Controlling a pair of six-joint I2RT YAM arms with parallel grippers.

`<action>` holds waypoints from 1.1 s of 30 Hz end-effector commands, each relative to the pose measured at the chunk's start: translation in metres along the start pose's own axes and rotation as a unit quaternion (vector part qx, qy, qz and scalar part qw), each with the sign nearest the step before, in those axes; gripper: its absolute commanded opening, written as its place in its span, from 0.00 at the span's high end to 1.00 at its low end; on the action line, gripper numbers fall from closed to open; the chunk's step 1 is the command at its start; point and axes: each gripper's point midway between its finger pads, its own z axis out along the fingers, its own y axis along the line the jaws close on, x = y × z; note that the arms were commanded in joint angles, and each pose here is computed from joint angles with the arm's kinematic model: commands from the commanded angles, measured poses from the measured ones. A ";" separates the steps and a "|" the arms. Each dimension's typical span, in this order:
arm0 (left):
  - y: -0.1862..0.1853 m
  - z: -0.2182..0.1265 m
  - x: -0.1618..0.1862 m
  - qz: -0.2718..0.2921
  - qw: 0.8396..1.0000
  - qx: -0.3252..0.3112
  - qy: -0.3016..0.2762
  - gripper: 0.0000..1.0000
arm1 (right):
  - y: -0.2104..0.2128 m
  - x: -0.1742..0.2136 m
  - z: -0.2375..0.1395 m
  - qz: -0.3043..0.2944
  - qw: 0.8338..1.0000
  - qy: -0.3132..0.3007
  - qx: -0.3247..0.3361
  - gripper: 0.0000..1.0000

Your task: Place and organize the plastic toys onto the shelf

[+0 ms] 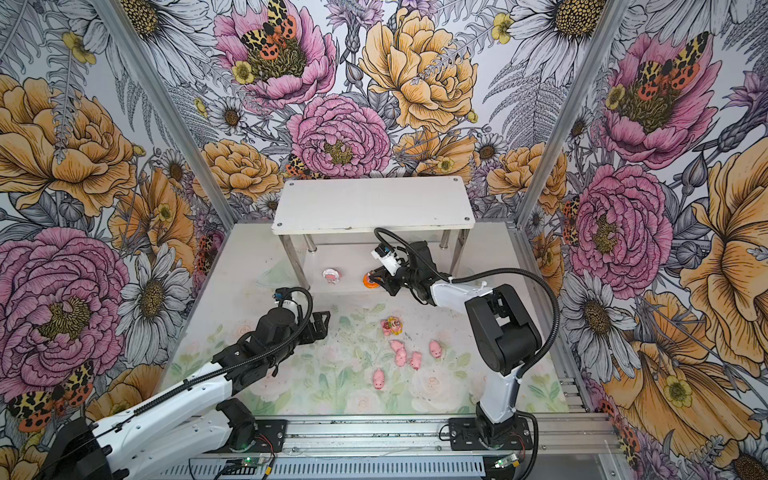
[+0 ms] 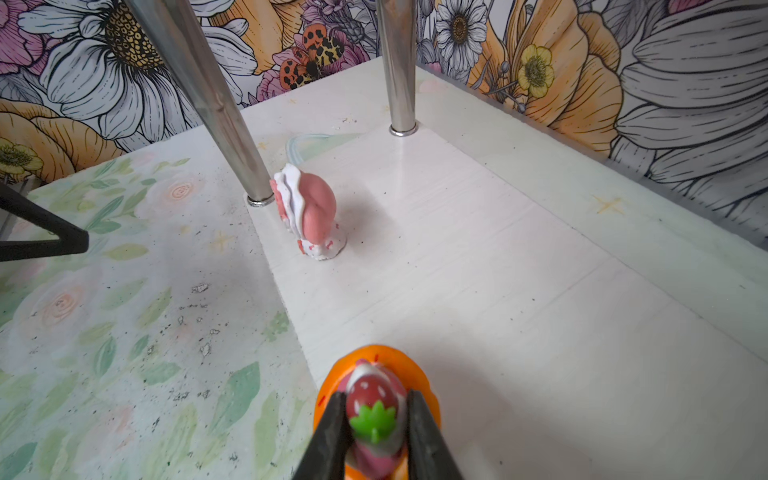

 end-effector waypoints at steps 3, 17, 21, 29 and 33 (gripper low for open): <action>-0.005 -0.008 -0.011 0.003 1.000 0.018 -0.019 0.01 | -0.007 0.021 0.003 0.035 0.999 0.007 0.039 0.80; 0.000 -0.010 -0.011 0.002 1.000 0.014 -0.023 0.01 | -0.005 0.039 0.008 0.026 0.999 0.022 0.026 0.62; 0.000 -0.010 -0.010 0.001 1.000 0.015 -0.022 0.01 | -0.004 0.035 0.007 0.025 0.999 0.018 0.022 0.53; 0.001 -0.012 -0.011 -0.002 1.000 0.015 -0.025 0.01 | -0.005 0.028 0.008 0.024 0.999 0.015 0.016 0.51; 0.002 -0.012 -0.011 -0.002 1.000 0.014 -0.025 0.01 | -0.006 0.027 0.009 0.030 0.999 0.017 0.008 0.57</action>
